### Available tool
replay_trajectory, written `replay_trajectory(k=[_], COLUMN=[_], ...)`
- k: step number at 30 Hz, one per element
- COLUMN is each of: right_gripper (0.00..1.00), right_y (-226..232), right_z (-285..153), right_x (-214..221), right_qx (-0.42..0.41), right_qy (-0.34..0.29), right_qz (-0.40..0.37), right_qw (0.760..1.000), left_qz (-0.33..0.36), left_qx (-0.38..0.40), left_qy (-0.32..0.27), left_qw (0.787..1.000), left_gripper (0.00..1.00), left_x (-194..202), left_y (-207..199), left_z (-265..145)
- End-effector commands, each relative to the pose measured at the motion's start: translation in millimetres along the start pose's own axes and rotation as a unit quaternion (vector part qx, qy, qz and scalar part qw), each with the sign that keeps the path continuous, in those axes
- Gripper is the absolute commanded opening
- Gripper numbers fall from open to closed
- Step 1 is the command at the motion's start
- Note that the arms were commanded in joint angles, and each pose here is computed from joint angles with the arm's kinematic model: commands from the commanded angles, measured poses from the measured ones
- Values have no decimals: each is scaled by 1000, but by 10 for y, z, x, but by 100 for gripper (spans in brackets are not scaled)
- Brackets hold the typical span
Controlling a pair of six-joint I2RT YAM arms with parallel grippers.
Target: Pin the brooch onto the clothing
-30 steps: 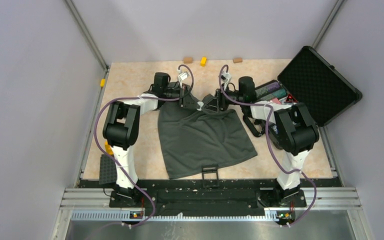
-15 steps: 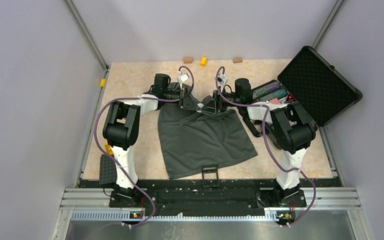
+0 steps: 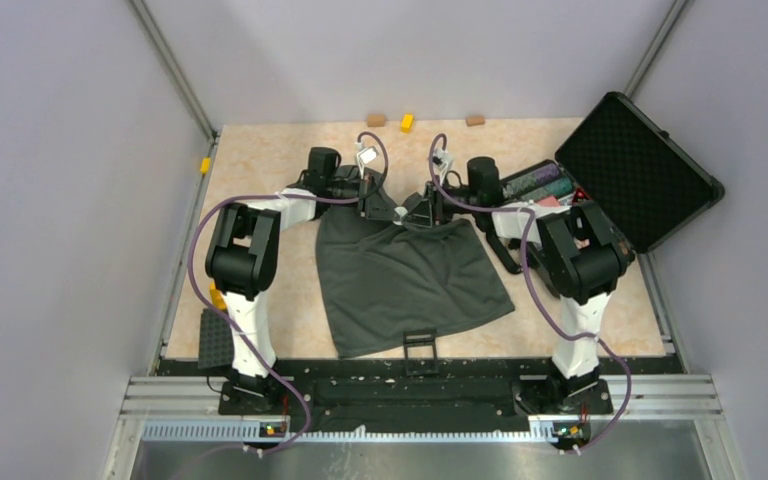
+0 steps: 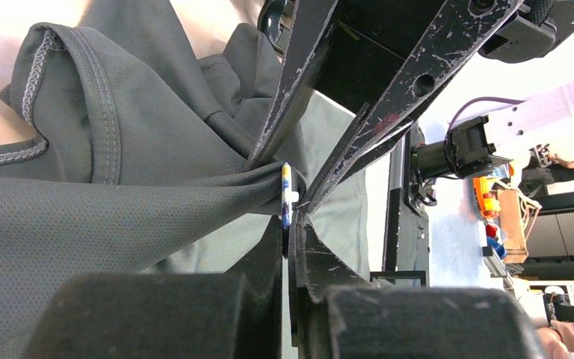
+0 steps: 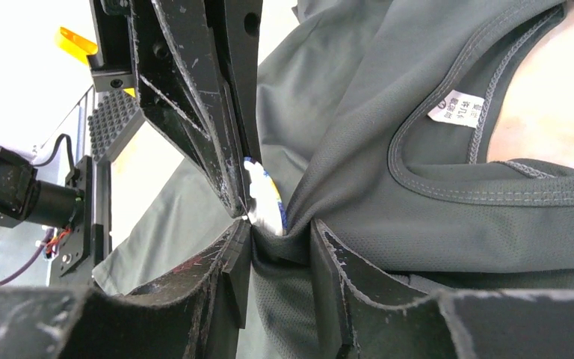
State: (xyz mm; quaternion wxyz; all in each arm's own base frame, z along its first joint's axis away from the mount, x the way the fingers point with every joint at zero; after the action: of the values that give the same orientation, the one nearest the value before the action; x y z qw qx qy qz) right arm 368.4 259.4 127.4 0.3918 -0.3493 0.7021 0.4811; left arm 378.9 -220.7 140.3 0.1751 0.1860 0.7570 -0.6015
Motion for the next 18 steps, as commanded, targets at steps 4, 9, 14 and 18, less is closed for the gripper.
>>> replay_trajectory(k=[4,9,14,18], right_gripper=[34,31,28,25], right_y=[-4,-38,-80,-128], right_z=[92,104,128,138], right_x=[-212,-211,-225,-203], right_qx=[-14,-6,5,17], right_qy=[-19,-16,-8,3], right_qz=[-27,-19,-3,1], right_qw=[999,1000,1000,1000], left_qz=[55,56,59,61], left_qx=[34,35,39,42], left_qy=[4,7,10,13], left_qw=[998,998,997,997], left_gripper=[0,0,0,0], left_x=[-76,-66,-65,-54], left_y=[-276,-291,-310,-322], left_z=[-57,-59,-65,-51])
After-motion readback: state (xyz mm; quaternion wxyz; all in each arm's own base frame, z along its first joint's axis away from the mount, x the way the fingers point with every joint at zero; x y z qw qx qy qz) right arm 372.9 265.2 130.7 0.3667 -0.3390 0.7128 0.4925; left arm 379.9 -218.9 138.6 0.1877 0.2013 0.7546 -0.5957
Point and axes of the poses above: each gripper's point midway between its finger pads, its own z axis out along the fingers, its own y axis along the line the jaws close on, x = y × z, the point moved 6 cm from there along -z, back along the fingers, and after that the axes turned 10 degrees about -z, right-handed, at the moved point
